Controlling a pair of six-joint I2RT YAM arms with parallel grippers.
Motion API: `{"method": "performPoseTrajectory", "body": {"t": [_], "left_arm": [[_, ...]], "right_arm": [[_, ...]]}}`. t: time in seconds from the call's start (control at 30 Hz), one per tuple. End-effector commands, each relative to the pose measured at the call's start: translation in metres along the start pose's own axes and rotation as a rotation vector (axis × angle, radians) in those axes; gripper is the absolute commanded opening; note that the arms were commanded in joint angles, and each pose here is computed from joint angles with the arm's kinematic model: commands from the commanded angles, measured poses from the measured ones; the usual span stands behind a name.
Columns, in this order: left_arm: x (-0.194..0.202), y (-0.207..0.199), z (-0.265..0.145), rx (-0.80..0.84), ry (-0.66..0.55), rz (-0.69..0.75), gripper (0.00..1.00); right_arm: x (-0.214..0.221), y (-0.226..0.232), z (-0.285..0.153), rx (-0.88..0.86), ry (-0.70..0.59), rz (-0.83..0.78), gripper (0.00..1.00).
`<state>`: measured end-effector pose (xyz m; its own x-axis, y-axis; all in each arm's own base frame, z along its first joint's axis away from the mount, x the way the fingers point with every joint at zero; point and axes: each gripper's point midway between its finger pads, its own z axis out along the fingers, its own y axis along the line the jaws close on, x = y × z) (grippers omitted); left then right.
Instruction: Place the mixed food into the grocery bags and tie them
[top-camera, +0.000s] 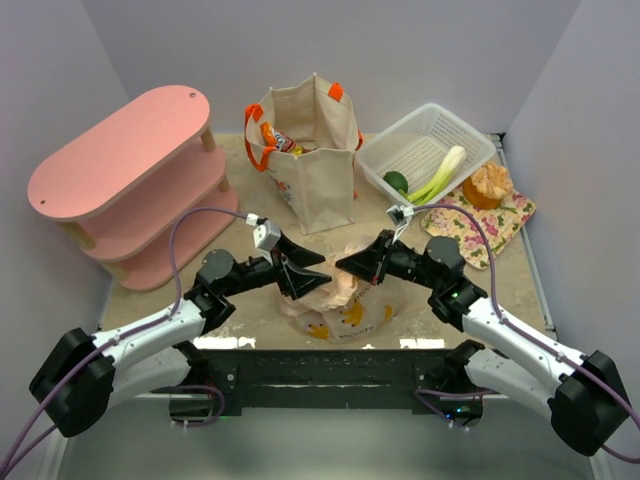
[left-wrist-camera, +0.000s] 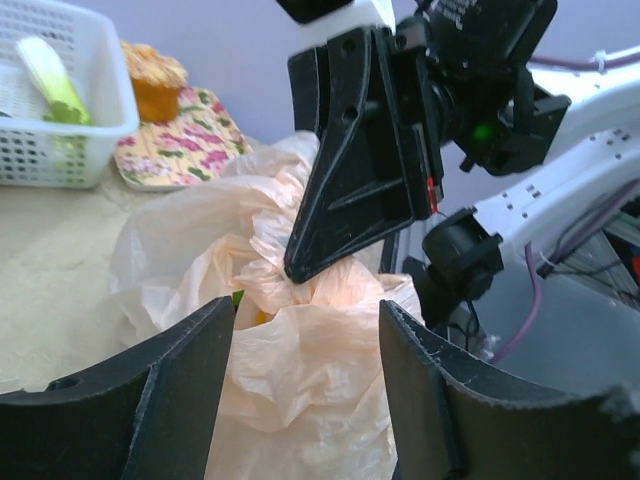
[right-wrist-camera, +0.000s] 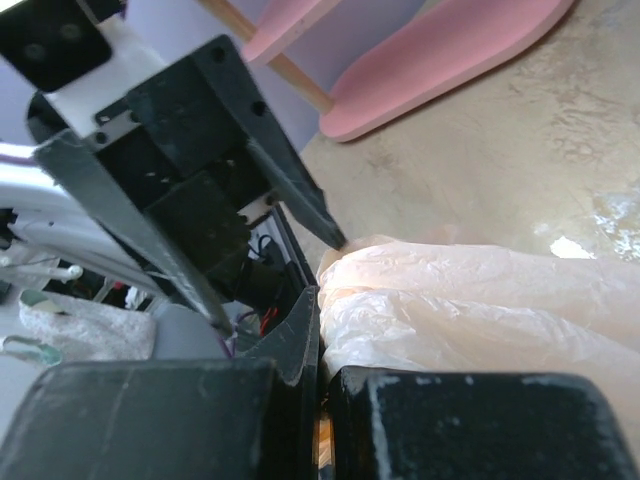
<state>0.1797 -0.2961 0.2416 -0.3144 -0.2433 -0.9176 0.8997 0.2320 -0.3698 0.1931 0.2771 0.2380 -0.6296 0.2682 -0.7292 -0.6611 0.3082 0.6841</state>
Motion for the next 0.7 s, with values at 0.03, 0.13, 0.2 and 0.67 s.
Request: {"method": "performPoseTrajectory", "body": {"t": [0.03, 0.13, 0.2, 0.67], "left_arm": [[-0.016, -0.027, 0.009, 0.191, 0.009, 0.024, 0.63], [-0.019, -0.028, 0.012, 0.208, 0.006, 0.013, 0.59], [-0.019, -0.030, 0.013, 0.223, 0.007, 0.007, 0.56], [-0.030, -0.009, 0.012, 0.162, -0.026, -0.011, 0.44]], "right_arm": [[-0.016, 0.035, -0.001, -0.145, -0.019, -0.061, 0.00], [-0.015, 0.036, -0.001, -0.148, -0.008, -0.062, 0.00], [-0.014, 0.036, -0.001, -0.150, -0.006, -0.062, 0.00], [-0.014, 0.042, -0.003, -0.182, -0.005, -0.057, 0.00]]}}
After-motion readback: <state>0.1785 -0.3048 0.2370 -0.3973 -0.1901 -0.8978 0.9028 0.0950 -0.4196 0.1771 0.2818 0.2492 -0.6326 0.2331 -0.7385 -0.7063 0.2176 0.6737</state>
